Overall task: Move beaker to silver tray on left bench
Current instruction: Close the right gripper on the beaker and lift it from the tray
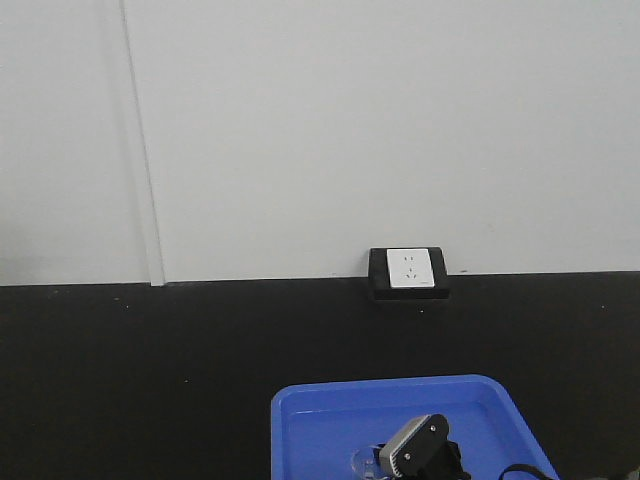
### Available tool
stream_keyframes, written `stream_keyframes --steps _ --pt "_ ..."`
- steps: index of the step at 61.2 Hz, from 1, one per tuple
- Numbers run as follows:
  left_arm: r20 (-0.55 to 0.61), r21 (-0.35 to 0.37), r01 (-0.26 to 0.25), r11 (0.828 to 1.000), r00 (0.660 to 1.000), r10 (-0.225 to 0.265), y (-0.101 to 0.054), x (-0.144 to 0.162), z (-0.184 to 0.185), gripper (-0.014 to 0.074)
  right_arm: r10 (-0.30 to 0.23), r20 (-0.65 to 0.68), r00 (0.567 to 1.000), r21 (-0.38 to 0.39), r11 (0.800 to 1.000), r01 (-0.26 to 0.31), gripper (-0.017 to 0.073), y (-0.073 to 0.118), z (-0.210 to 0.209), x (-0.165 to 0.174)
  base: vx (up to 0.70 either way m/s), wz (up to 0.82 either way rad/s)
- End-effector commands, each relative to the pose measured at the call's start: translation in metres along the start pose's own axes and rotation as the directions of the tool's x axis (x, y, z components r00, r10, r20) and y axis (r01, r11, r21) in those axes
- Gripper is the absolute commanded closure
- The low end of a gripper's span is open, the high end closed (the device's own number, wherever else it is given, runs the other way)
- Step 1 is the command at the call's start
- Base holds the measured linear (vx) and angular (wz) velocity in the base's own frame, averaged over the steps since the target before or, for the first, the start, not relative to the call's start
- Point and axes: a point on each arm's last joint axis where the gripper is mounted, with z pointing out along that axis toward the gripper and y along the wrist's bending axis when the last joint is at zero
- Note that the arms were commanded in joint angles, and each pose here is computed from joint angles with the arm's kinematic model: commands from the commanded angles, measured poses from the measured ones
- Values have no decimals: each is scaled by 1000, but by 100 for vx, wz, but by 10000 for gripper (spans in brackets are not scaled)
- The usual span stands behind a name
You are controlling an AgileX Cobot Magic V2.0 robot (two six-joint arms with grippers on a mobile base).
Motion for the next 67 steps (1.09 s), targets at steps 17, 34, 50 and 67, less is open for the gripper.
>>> stream_keyframes --steps 17,34,50,67 --pt "62 2 0 1000 998 0 -1 0 2 592 34 188 982 -53 998 -24 356 5 -11 -48 0 0" --pt "62 2 0 1000 998 0 -1 0 2 592 -3 295 955 -178 982 58 572 25 -53 -112 0 0" --pt "62 2 0 1000 998 0 -1 0 2 592 -51 303 952 -182 977 110 575 72 -84 -174 0 0" --pt "62 2 0 1000 998 0 -1 0 2 592 -67 341 938 -197 970 141 573 106 -100 -205 0 0"
